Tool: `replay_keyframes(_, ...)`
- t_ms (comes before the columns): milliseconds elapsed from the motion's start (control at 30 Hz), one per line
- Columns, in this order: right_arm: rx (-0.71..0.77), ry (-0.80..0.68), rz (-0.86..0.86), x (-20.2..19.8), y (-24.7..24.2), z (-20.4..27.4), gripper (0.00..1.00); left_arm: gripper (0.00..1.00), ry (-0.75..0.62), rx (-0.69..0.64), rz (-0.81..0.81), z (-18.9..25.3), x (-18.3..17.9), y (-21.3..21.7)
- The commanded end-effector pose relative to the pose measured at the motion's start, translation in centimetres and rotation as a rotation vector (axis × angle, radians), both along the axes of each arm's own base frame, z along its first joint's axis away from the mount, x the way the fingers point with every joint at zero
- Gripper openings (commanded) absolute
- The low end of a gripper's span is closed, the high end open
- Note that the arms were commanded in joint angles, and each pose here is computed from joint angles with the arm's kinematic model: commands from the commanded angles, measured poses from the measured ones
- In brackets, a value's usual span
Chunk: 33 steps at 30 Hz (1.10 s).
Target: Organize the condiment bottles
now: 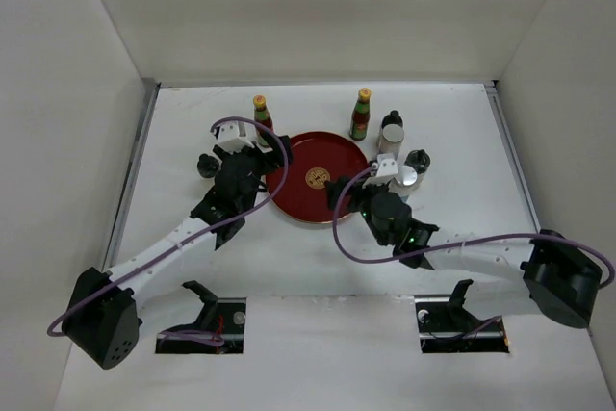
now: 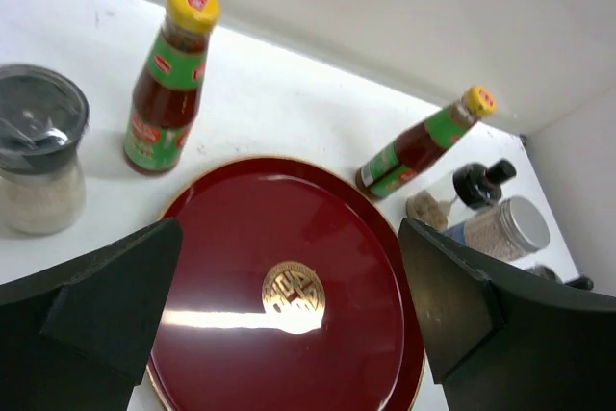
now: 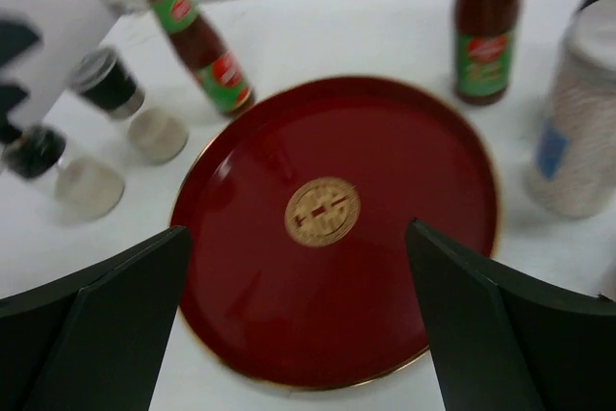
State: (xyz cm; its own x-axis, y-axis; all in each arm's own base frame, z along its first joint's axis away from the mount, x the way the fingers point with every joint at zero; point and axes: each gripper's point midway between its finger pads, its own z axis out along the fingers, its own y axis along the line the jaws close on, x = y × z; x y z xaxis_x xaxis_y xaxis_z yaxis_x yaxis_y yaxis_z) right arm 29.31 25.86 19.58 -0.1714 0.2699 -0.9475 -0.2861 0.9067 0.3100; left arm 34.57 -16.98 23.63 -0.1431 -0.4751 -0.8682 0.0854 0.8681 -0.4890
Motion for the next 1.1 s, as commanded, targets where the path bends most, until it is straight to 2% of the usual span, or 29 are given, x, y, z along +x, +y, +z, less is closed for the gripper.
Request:
replay_keyframes(0,0.059,-0.016,0.098,-1.3,3.4,0.5,1.0,1.0,-0.042,0.015,0.065,2.5,0.1,1.6)
replay_keyframes(133,0.044,-0.012,0.14,-2.0,4.8,0.0,1.0,1.0,-0.075,0.047,0.093,3.7,0.5,2.4)
replay_keyframes(333,0.049,-0.004,0.21,-2.7,5.1,-0.8,1.0,1.0,-0.082,0.106,0.196,4.8,3.1,4.7)
replay_keyframes(367,0.06,-0.004,0.215,-2.6,4.7,-0.8,0.94,1.0,-0.087,0.105,0.202,5.2,3.5,4.8)
replay_keyframes(433,0.097,-0.005,0.241,-2.7,4.5,-0.4,0.57,1.0,-0.105,0.113,0.223,6.4,4.4,5.0)
replay_keyframes(467,0.115,0.003,0.246,-2.7,4.3,-0.4,0.41,1.0,-0.111,0.112,0.236,6.8,4.9,5.2)
replay_keyframes(500,0.13,0.017,0.249,-2.6,4.2,-0.5,0.29,1.0,-0.114,0.11,0.244,7.2,5.7,5.3)
replay_keyframes(533,0.135,0.027,0.248,-2.5,4.1,-0.7,0.25,1.0,-0.113,0.113,0.253,7.4,6.5,5.5)
replay_keyframes(567,0.137,0.04,0.25,-2.4,4.0,-0.8,0.22,0.96,-0.105,0.122,0.253,7.5,7.4,5.4)
replay_keyframes(633,0.127,0.062,0.243,-1.9,3.9,-1.5,0.23,0.69,-0.085,0.157,0.241,7.3,9.2,4.9)
replay_keyframes(667,0.126,0.07,0.239,-1.8,3.7,-1.8,0.26,0.63,-0.068,0.177,0.243,7.2,10.1,4.9)
replay_keyframes(733,0.136,0.083,0.234,-1.5,3.6,-2.1,0.38,0.62,-0.011,0.225,0.242,6.1,11.8,4.6)
replay_keyframes(867,0.15,0.097,0.258,-1.5,3.8,-2.3,0.64,0.7,0.079,0.289,0.234,3.6,14.6,4.0)
replay_keyframes(933,0.152,0.105,0.257,-1.4,3.7,-2.6,0.7,0.7,0.107,0.31,0.245,2.5,15.4,4.2)
replay_keyframes(1067,0.149,0.114,0.268,-1.4,4.0,-2.9,0.73,0.69,0.125,0.313,0.264,1.6,16.8,4.6)
